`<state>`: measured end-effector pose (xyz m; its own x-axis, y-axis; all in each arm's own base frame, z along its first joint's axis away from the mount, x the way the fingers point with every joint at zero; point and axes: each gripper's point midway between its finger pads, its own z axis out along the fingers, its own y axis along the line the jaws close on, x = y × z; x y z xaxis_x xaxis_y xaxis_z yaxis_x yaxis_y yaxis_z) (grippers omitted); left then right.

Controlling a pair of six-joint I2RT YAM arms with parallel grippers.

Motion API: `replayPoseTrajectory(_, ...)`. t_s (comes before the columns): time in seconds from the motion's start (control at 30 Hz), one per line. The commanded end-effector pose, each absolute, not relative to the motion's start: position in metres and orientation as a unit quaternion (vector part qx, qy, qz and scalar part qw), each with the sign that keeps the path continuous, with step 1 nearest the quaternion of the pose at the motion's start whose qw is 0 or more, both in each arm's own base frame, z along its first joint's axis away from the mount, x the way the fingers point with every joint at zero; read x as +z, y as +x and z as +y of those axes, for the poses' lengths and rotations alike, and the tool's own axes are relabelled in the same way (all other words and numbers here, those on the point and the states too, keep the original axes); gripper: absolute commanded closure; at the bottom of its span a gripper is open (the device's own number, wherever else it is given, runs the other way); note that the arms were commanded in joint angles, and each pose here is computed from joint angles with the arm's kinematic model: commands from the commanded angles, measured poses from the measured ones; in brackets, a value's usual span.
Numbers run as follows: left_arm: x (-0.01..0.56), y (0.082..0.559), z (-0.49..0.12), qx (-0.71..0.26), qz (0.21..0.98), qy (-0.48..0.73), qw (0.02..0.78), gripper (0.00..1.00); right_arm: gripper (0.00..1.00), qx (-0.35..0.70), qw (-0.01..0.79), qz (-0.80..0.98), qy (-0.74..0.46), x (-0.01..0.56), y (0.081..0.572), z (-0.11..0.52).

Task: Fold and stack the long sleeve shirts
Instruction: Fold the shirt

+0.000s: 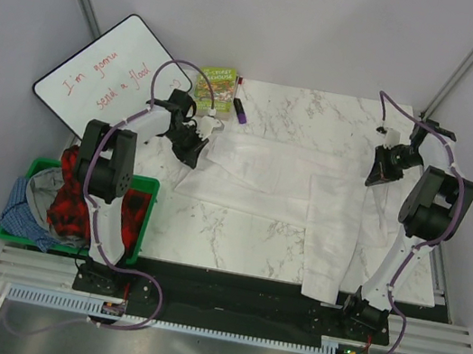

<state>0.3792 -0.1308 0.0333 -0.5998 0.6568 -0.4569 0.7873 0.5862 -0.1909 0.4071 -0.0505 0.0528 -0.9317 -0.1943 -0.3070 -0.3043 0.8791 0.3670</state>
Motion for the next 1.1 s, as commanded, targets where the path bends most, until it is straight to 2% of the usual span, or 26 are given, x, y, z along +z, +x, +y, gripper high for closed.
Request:
replayPoseTrajectory(0.0,0.042,0.381,-0.138,-0.204,0.861,0.427,0.187,0.98,1.00,0.211,0.173,0.952,-0.136,0.071,0.426,-0.048)
replayPoseTrajectory(0.33,0.063,0.401,-0.131,-0.183,0.861,0.419,0.221,0.98,1.00,0.203,0.212,0.946,-0.137,0.094,0.448,-0.050)
replayPoseTrajectory(0.6,0.064,0.403,-0.130,-0.191,0.860,0.415,0.225,0.98,1.00,0.206,0.198,0.948,-0.140,0.083,0.442,-0.048)
replayPoseTrajectory(0.67,0.066,0.395,-0.138,-0.217,0.852,0.421,0.223,0.86,1.00,0.207,0.196,0.948,-0.140,0.082,0.441,-0.048)
replayPoseTrajectory(0.7,0.067,0.391,-0.141,-0.227,0.850,0.423,0.217,0.72,1.00,0.207,0.196,0.948,-0.140,0.083,0.441,-0.047)
replayPoseTrajectory(0.77,0.065,0.387,-0.145,-0.235,0.849,0.424,0.211,0.60,1.00,0.206,0.196,0.948,-0.140,0.083,0.440,-0.048)
replayPoseTrajectory(0.87,0.054,0.383,-0.142,-0.231,0.855,0.422,0.195,0.48,1.00,0.205,0.196,0.948,-0.141,0.083,0.440,-0.047)
replayPoseTrajectory(1.07,0.038,0.382,-0.135,-0.220,0.862,0.422,0.174,0.43,1.00,0.204,0.194,0.949,-0.141,0.084,0.439,-0.047)
